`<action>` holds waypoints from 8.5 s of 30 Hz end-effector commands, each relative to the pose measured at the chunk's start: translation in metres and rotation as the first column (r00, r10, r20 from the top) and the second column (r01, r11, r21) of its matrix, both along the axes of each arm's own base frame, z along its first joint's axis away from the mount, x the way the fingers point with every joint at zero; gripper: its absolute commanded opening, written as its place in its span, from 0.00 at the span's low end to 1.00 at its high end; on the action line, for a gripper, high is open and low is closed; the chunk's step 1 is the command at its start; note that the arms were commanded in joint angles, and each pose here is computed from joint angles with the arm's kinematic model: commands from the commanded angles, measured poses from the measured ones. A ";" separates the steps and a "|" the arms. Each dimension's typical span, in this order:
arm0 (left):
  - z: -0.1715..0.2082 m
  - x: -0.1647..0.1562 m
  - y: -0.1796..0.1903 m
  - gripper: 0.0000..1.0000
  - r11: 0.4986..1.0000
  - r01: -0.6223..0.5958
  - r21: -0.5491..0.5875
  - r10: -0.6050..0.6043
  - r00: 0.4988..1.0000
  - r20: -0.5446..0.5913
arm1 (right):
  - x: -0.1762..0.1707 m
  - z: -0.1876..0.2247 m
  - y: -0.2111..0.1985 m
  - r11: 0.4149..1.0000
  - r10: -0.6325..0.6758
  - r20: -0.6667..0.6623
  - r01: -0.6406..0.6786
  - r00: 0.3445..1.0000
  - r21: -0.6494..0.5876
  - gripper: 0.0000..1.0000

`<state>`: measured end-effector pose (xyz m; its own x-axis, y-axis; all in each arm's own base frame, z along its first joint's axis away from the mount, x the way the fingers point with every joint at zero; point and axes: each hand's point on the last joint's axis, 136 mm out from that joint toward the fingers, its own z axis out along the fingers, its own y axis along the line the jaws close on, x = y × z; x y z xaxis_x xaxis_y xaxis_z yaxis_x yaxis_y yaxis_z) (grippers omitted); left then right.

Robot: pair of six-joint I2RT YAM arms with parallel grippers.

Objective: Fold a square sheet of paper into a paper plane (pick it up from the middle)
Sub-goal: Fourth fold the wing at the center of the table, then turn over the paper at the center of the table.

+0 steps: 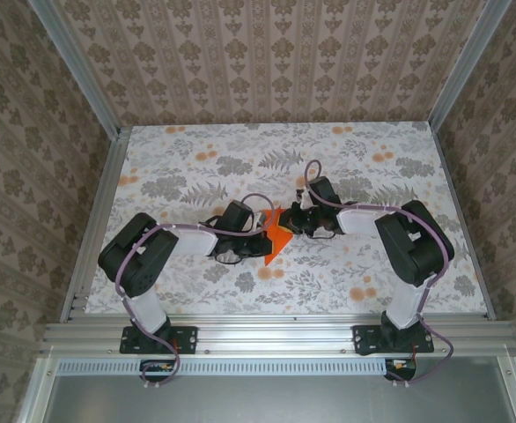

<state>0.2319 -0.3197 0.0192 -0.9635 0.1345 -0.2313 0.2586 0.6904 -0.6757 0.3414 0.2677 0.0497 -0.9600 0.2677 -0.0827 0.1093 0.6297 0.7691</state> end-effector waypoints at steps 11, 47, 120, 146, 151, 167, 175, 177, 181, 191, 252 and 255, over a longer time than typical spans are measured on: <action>-0.041 -0.033 0.030 0.01 0.987 0.026 0.157 -0.003 0.989 -0.147 | -0.004 -0.041 0.024 0.996 0.081 -0.082 -0.082 0.993 -0.015 0.07; -0.068 -0.062 0.055 0.00 0.971 0.059 0.232 -0.002 0.971 -0.239 | 0.117 -0.041 0.002 1.000 -0.014 -0.053 0.014 0.999 -0.008 0.10; -0.005 0.009 0.025 0.02 0.942 0.090 0.322 -0.081 0.996 -0.042 | -0.048 -0.028 -0.020 0.987 -0.030 -0.067 0.019 0.997 -0.162 0.36; -0.003 -0.001 0.010 0.01 0.969 0.107 0.221 -0.095 0.993 -0.065 | -0.040 -0.021 -0.002 0.999 -0.030 -0.044 0.029 0.999 -0.033 0.36; -0.001 -0.002 0.010 0.00 0.974 0.096 0.203 -0.085 0.994 -0.064 | -0.035 -0.023 0.003 0.999 -0.033 -0.042 0.033 0.999 0.000 0.36; 0.017 0.003 0.014 0.00 0.991 0.042 0.127 -0.038 0.999 -0.035 | -0.027 -0.030 0.013 1.000 -0.005 -0.032 0.006 0.999 0.030 0.21; 0.055 0.012 0.014 0.06 1.000 -0.008 0.025 0.007 0.999 0.045 | -0.029 -0.015 0.010 1.000 -0.005 -0.006 0.005 1.000 0.021 0.06; 0.065 0.014 0.019 0.09 0.999 -0.032 0.017 0.030 0.997 0.075 | -0.031 -0.011 0.006 1.000 -0.001 -0.003 0.001 1.000 -0.013 0.05; 0.086 0.020 0.034 0.14 0.996 -0.091 0.018 0.087 0.987 0.138 | -0.037 -0.003 -0.014 0.989 0.017 0.015 -0.015 1.000 -0.149 0.05; 0.110 0.022 0.067 0.20 0.980 -0.194 0.039 0.180 0.957 0.228 | -0.055 0.042 -0.090 0.808 0.085 0.030 -0.051 0.996 -0.587 0.06; 0.063 0.021 0.173 0.27 0.805 -0.561 0.194 0.562 0.825 0.053 | -0.095 -0.005 0.015 0.510 0.487 -0.074 -0.353 0.870 -0.785 0.66; 0.062 0.021 0.171 0.27 0.809 -0.555 0.195 0.557 0.829 0.049 | -0.095 -0.010 0.015 0.500 0.492 -0.083 -0.360 0.866 -0.787 0.63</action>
